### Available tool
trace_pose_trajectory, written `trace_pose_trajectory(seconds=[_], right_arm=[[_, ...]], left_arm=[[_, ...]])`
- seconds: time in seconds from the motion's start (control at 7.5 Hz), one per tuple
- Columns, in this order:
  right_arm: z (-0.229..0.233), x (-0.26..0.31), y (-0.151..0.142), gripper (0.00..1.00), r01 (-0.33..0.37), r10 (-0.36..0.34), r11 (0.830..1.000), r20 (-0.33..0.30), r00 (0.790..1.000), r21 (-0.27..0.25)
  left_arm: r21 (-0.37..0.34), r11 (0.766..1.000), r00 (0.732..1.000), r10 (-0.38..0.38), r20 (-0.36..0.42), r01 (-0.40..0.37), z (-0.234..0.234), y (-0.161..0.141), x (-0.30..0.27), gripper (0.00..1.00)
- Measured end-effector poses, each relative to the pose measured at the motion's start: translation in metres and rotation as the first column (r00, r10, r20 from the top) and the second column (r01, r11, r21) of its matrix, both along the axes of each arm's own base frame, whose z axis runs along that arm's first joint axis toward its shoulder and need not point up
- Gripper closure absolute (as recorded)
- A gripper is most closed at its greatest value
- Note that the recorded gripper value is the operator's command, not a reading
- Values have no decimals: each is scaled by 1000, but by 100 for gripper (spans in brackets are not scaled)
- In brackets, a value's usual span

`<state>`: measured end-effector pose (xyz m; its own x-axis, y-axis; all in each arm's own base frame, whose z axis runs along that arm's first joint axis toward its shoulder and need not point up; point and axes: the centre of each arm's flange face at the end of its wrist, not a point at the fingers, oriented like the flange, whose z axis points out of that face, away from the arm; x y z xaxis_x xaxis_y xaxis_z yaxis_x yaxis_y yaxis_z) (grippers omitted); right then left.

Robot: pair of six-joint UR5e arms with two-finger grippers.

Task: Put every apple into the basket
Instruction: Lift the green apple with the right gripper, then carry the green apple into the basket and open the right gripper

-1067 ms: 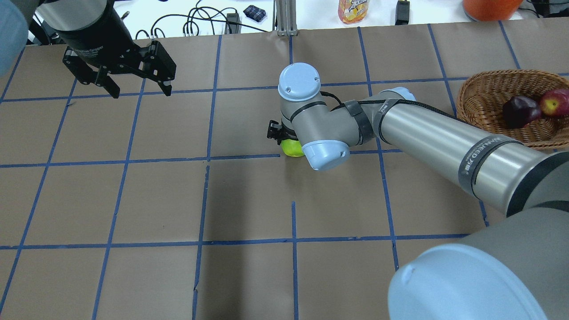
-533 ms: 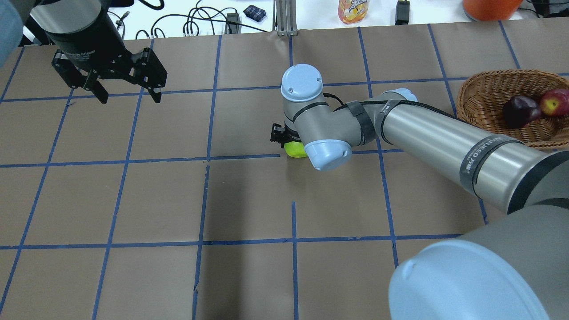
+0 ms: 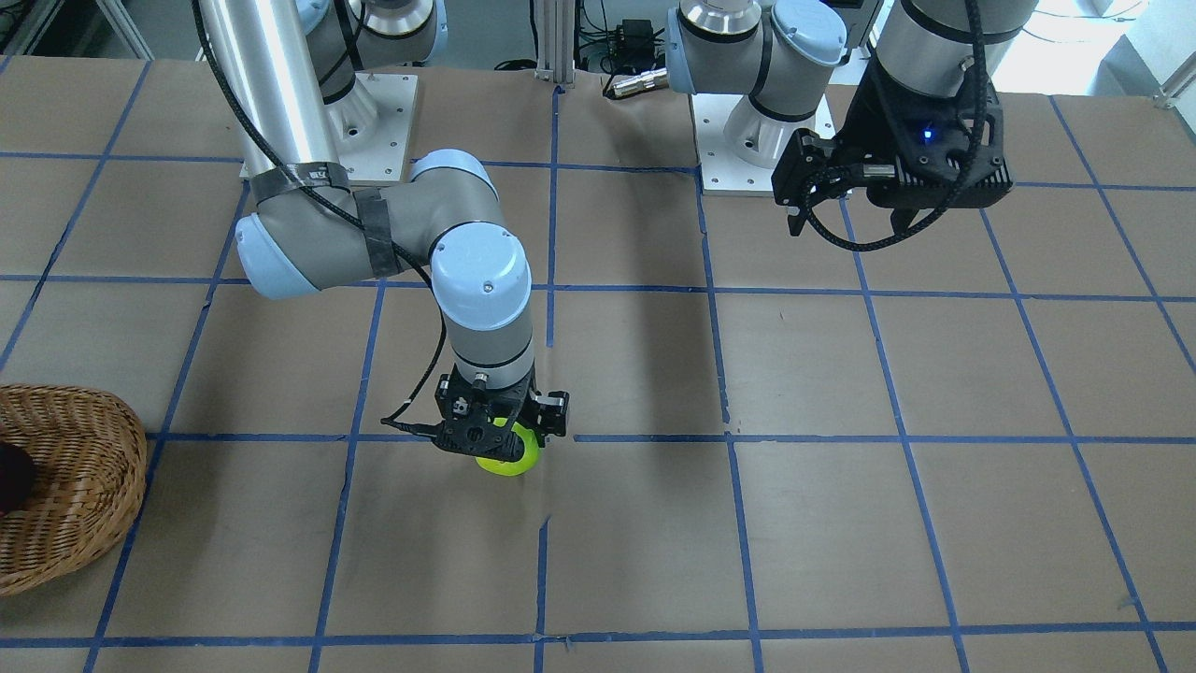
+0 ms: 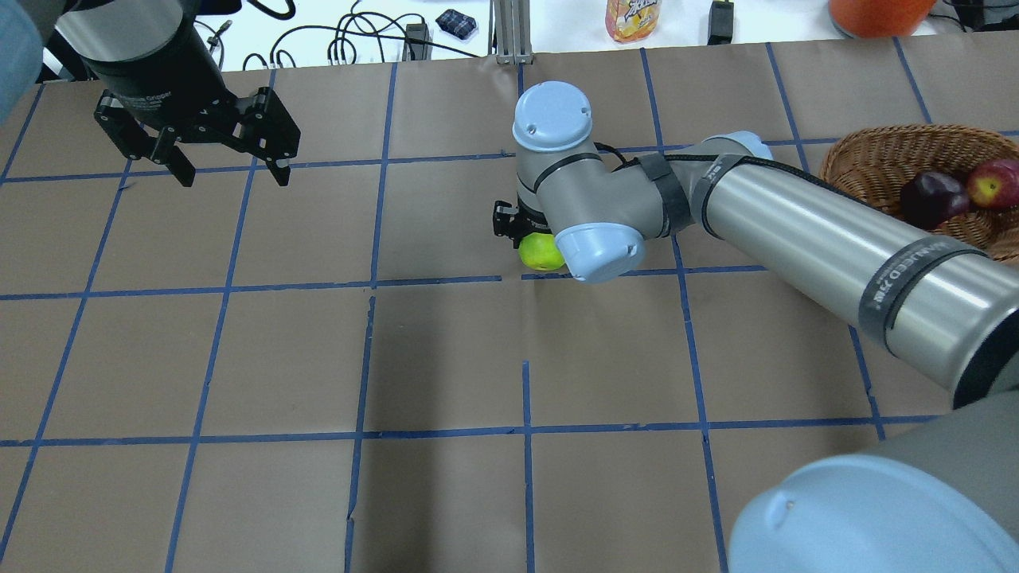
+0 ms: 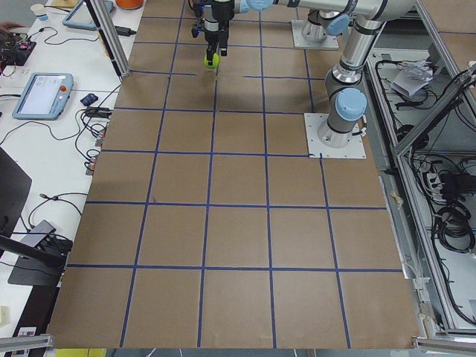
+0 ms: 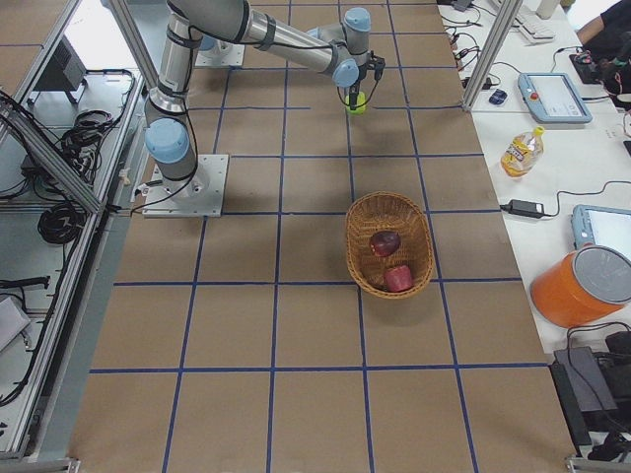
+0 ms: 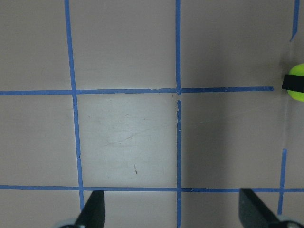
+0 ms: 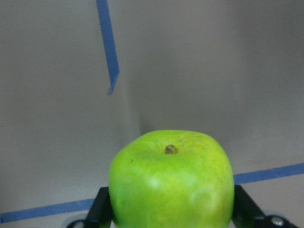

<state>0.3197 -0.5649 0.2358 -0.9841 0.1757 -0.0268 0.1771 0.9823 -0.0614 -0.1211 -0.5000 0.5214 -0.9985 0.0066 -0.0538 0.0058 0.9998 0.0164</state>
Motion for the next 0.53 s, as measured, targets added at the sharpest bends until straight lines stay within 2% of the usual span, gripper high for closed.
trace_pose_trajectory(seconds=[0.13,0.27,0.4,0.53], right_arm=[[3,-7,-3,39,2,-2,1000,0,1000,10],[14,-25,-11,48,0,0,1000,2,1000,10],[31,-63,-23,56,-11,11,1000,-2,1000,15],[48,-127,-37,58,-49,49,998,-10,999,32]], left_arm=[[-1,1000,1000,0,0,0,0,0,0,0],[-3,1000,1000,-1,-1,1,1,0,0,0],[-3,1000,1000,-1,0,1,1,0,-1,0],[-4,1000,1000,-2,0,2,1,1,-1,0]])
